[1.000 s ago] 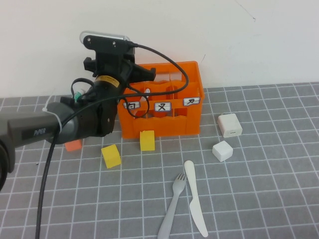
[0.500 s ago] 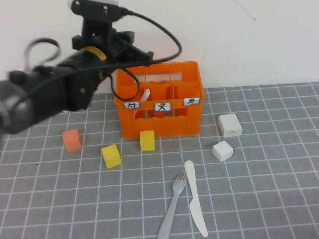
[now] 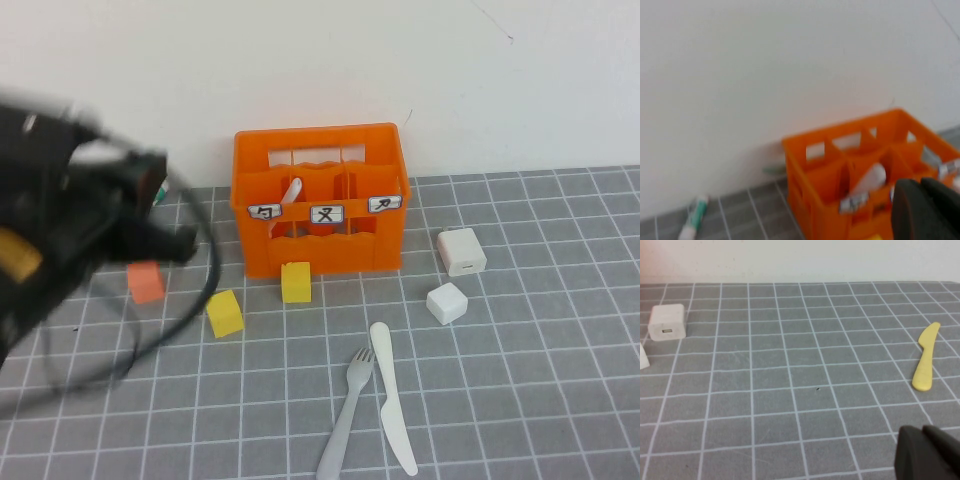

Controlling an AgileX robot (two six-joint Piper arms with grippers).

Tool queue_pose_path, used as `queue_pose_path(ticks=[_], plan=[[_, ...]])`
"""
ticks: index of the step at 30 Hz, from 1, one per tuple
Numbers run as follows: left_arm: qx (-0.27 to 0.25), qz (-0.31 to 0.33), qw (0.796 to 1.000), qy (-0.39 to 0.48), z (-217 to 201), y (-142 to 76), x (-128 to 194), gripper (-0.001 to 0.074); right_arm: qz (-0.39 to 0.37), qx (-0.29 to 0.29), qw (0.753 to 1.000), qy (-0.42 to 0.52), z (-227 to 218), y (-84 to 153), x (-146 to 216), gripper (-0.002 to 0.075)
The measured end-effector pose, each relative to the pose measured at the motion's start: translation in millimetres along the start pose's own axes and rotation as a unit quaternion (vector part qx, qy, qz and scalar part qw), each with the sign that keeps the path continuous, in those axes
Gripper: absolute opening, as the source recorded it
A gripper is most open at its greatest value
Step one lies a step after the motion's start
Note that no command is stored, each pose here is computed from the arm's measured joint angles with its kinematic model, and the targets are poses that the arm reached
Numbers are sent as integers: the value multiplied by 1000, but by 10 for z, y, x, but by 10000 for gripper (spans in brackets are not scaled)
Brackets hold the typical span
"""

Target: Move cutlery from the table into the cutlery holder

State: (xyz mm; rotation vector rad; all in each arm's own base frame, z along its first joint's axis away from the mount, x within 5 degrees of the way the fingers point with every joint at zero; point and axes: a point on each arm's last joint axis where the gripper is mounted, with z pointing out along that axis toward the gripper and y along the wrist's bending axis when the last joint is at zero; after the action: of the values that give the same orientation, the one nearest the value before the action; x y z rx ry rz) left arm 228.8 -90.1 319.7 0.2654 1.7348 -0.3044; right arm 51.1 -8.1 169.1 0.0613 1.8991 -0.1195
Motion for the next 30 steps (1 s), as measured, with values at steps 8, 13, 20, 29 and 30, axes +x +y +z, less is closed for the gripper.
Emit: queue_pose_path(ticks=[8, 13, 20, 29, 30], plan=[[-2, -6, 1000, 19, -578, 50, 405, 0, 0, 0, 1000, 0, 0, 0, 0, -3], [-2, -8, 1000, -3, -854, 64, 535, -1, 0, 0, 1000, 0, 0, 0, 0, -3], [-12, -35, 999, -34, -1184, 112, 796, -1, 0, 0, 1000, 0, 0, 0, 0, -3], [-61, -58, 995, -51, -1410, 224, 1252, -1, 0, 0, 1000, 0, 0, 0, 0, -3], [-71, -59, 994, -56, -1430, 240, 1273, -1, 0, 0, 1000, 0, 0, 0, 0, -3]])
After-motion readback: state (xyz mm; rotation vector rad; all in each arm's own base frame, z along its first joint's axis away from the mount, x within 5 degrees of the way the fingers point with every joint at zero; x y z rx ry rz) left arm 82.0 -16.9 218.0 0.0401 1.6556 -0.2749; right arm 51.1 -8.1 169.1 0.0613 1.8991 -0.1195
